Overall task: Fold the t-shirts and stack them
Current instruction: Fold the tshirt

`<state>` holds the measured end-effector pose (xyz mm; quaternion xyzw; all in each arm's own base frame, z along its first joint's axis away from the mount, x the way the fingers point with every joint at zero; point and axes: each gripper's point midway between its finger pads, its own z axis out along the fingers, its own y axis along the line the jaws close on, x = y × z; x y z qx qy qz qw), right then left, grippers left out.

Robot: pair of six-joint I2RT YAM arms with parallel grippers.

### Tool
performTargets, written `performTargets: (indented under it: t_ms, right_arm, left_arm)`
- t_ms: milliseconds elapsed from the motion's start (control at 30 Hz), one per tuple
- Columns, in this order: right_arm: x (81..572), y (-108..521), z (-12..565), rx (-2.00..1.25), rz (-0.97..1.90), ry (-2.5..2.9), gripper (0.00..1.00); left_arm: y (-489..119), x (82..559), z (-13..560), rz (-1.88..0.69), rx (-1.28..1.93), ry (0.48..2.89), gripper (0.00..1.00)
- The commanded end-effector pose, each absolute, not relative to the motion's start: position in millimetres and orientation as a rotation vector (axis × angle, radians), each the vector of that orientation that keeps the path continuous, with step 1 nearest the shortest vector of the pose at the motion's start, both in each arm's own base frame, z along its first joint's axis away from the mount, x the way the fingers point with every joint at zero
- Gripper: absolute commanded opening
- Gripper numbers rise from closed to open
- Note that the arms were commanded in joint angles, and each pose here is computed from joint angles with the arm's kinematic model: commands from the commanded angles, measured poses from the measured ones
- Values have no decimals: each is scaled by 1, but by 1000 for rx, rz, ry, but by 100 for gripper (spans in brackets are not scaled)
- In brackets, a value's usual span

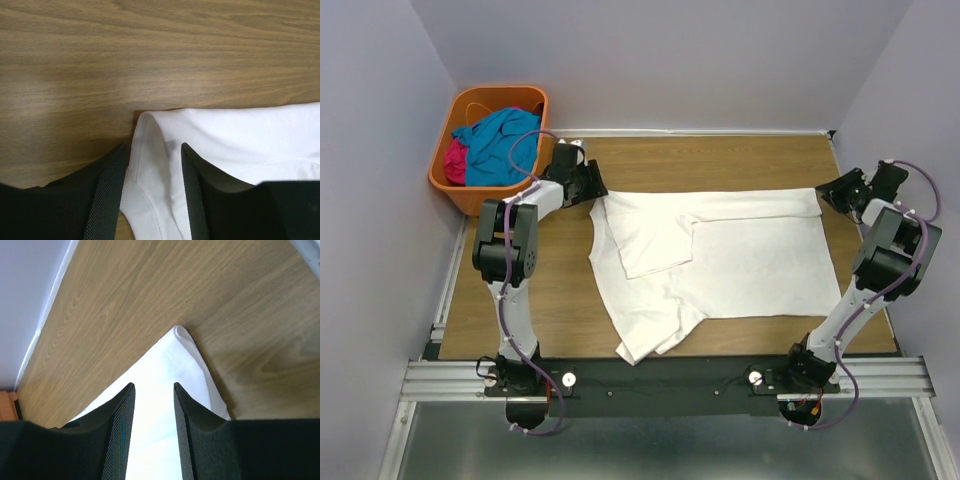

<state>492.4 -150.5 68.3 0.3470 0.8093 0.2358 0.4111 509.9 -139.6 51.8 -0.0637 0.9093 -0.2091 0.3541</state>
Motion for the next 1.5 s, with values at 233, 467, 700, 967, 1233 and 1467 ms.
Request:
performTargets:
  t_ms: [233,467,700,967,1233,1467]
  right_arm:
    - [439,-168,58,1076,356,2034,41]
    - [442,-162,35,1103,413,2071,37]
    - [445,-159,26,1103,443,2084,37]
    - [448,-160,29,1086,446,2077,26]
    - [444,-157,49,1062,445,2050,1]
    - [431,-158,58,1099,397,2026,0]
  left_arm:
    - [-151,483,130,-491,-63,2239,73]
    - [-155,425,124,-480,-6,2272,73]
    - [-159,389,118,-499,14,2287,73]
    - [-183,359,99,-558,67,2347,73]
    - [-193,332,81,-597,135,2438,70]
    - [-195,312,66,-628,148,2503,67]
